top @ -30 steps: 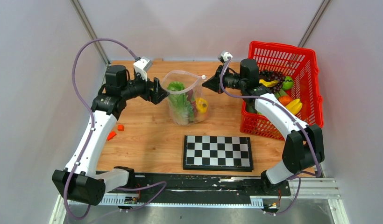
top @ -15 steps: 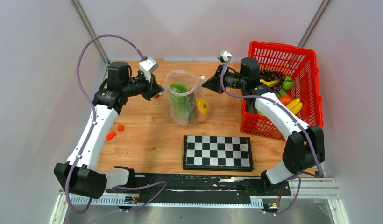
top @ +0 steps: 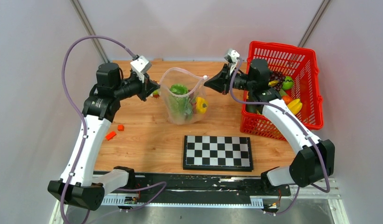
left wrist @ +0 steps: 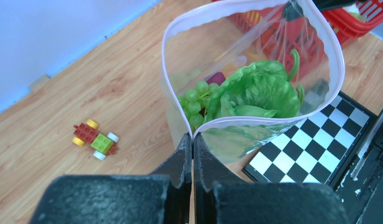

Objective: Place the food in the zip-top bag and seal the zipper
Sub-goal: Zip the zipper food storage bag at the center of the board.

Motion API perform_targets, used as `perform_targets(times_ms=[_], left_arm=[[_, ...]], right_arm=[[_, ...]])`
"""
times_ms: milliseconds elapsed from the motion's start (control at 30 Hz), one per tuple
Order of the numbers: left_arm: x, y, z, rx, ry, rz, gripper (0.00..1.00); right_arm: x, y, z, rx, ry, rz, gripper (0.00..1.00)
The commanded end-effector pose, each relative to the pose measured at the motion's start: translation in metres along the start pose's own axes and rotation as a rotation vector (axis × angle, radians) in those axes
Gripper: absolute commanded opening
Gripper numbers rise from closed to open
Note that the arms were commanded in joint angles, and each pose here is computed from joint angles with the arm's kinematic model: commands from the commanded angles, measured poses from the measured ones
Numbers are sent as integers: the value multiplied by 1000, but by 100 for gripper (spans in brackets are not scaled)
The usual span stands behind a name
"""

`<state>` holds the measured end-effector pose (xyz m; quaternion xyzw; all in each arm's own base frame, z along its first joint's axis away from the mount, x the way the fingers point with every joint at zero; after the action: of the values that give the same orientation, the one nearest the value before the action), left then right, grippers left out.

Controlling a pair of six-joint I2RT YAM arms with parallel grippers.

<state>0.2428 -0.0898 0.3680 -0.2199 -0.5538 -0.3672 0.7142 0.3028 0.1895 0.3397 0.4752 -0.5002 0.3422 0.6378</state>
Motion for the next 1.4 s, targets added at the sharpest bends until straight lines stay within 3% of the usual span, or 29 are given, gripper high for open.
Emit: perform_targets(times_ms=[0,133,300,467,700,967,1200,1367], left_arm=[[40,-4,27,68,-72,-20,0],[43,0,35,176,-44,36,0],[26,-2,31,191,-9,96,0],[13,-2,24,195,-15,122,0],[-3,10,24,367,30,158,0],[-10,7,14,291,7,157,0],[-3,3,9,196,-37,140,0],[-3,2,8,178,-35,135,0]], right_arm=[[22,15,11,-1,-71,82,0],[14,-2,11,-150,-13,-34,0],[-1,3,6,-5,-33,-43,0],[-10,-2,3,22,-14,-37,0],[-32,-42,9,-160,4,-197,0],[-28,-36,9,-53,-49,-146,0],[-16,-24,7,90,-38,-65,14],[-17,-19,3,129,-13,-20,34]])
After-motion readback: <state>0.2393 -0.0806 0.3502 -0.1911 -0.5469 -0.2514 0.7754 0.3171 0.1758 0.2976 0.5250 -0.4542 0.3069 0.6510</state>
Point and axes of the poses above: each gripper's point midway between its finger pads, its own z axis back along the fingers, its own y axis along the line the jaws close on, x = y × z, the point moved 9 cm from there along z, back along the fingers, and after that the axes turned 6 degrees about -z, right-handed, at the moved point
